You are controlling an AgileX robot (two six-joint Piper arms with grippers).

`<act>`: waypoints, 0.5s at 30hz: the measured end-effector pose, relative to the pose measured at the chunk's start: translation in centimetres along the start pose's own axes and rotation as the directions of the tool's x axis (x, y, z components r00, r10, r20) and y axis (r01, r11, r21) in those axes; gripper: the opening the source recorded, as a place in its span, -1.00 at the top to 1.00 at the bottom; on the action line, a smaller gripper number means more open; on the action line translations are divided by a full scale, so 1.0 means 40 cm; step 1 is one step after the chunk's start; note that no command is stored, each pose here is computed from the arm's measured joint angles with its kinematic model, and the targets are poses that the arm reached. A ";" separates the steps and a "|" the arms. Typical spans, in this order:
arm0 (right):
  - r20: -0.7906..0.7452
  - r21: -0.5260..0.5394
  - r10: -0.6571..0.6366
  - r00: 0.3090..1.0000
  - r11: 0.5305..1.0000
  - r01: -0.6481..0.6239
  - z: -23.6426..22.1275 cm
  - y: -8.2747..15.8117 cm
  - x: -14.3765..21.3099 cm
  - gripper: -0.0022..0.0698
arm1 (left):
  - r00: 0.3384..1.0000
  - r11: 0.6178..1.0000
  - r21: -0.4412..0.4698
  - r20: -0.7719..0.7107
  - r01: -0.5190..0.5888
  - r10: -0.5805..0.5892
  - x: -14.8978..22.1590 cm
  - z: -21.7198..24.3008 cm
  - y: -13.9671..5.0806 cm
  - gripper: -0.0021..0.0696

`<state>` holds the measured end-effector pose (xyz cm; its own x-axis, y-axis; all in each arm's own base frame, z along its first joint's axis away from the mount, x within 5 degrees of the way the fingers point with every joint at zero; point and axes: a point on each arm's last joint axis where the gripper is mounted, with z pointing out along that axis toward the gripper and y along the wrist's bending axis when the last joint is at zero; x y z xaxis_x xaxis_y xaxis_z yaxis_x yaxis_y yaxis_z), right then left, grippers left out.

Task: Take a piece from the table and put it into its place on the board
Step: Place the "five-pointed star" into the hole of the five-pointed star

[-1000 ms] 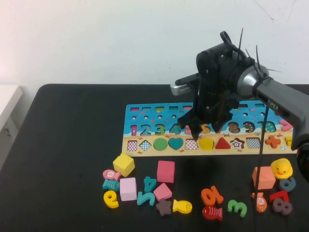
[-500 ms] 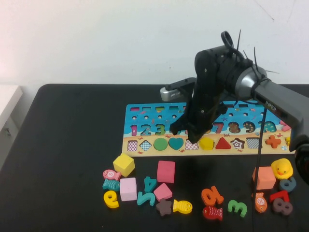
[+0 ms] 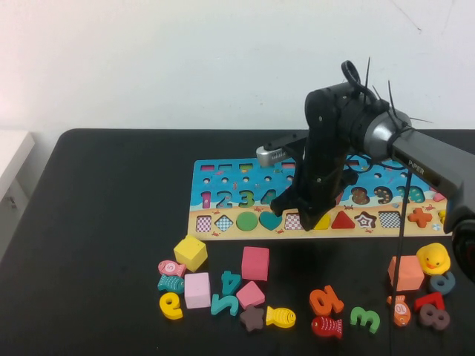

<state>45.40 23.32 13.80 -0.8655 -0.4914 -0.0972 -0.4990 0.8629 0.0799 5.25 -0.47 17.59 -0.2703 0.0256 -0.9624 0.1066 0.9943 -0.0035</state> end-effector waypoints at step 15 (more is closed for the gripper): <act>0.113 0.023 -0.016 0.993 1.000 0.014 -0.107 0.000 -0.021 0.89 | 1.000 1.000 0.000 0.000 0.000 0.000 0.000 0.000 0.000 0.95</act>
<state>45.94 23.22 18.14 -0.8466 -0.4891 -0.2098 -0.5098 0.8585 0.0557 5.25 -0.47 17.59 -0.2703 0.0256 -0.9624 0.1066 0.9943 -0.0035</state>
